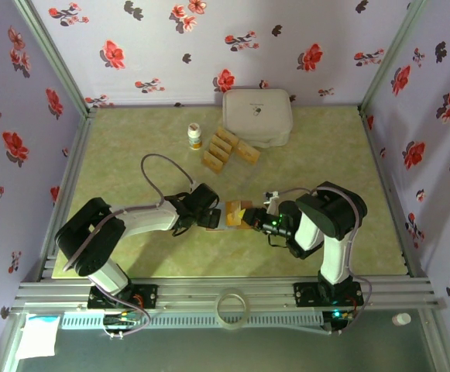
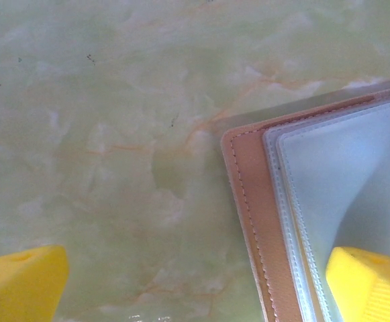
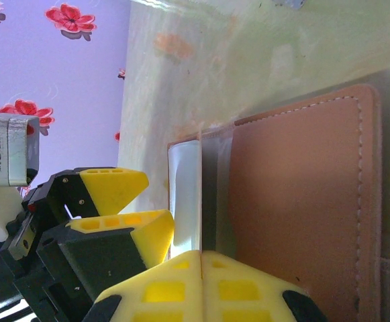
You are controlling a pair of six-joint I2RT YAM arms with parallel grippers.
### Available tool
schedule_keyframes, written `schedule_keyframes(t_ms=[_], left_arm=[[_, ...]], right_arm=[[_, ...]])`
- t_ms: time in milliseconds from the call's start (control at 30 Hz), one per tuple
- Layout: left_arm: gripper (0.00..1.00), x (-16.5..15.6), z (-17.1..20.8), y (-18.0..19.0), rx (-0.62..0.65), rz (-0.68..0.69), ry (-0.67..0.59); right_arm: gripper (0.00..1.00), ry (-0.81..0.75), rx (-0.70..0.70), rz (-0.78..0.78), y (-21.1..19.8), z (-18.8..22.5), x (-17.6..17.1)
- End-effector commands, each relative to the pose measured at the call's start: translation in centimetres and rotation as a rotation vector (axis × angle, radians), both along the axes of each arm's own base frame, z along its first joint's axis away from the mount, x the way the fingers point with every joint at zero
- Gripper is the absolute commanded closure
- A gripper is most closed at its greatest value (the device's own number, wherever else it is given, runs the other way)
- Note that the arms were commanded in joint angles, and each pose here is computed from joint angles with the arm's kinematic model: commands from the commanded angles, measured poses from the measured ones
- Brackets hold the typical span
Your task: Put the credit cards into the card holder
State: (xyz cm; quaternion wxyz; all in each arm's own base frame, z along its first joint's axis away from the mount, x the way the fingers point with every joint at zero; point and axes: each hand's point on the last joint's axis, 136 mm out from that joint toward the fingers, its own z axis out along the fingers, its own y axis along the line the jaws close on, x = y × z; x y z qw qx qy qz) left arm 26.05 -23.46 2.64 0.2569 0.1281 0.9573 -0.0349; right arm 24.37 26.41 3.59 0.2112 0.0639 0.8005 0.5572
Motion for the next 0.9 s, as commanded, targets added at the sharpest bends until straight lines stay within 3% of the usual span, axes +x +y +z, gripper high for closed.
schedule_keyframes(t_ms=[0, 867], left_arm=[[0.0, -1.1, -1.9, 1.8, 0.107, -0.003, 0.047], [0.0, -1.2, -1.9, 1.9, 0.109, -0.005, 0.047]], right_arm=[[1.0, 0.099, -0.084, -0.006, -1.0, -3.2, -1.8], [1.0, 0.183, -0.102, -0.003, -1.0, -5.3, -2.3]])
